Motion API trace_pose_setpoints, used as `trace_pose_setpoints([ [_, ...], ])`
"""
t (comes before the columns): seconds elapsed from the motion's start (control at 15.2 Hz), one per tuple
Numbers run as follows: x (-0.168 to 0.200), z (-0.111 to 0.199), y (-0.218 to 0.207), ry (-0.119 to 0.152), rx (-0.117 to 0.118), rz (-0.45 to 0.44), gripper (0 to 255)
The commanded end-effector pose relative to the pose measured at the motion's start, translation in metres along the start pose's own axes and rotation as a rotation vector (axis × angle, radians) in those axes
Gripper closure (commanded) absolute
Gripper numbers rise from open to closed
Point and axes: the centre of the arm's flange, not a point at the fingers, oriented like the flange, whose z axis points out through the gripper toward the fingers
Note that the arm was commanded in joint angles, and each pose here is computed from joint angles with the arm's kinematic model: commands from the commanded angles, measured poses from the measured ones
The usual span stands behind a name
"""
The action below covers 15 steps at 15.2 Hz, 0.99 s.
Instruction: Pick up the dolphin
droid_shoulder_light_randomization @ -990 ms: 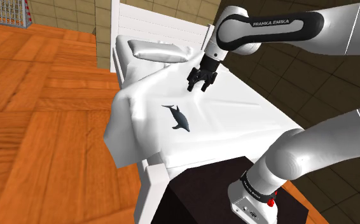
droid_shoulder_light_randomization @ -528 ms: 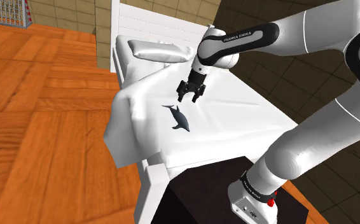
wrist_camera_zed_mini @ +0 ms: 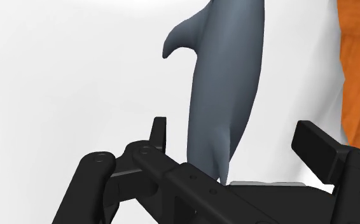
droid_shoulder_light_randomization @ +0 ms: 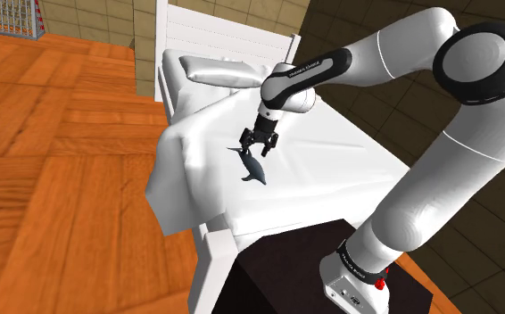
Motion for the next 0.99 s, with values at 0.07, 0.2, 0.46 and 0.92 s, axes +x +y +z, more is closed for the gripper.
trace_pose_setpoints([
  [0.07,0.004,0.017,0.000,0.000,0.000,0.002,0],
  [0.2,0.006,0.030,0.002,0.000,0.000,0.002,0],
  [0.46,0.006,0.031,0.002,0.000,0.000,0.001,255],
  [0.92,0.006,0.031,0.002,0.000,0.000,0.002,255],
])
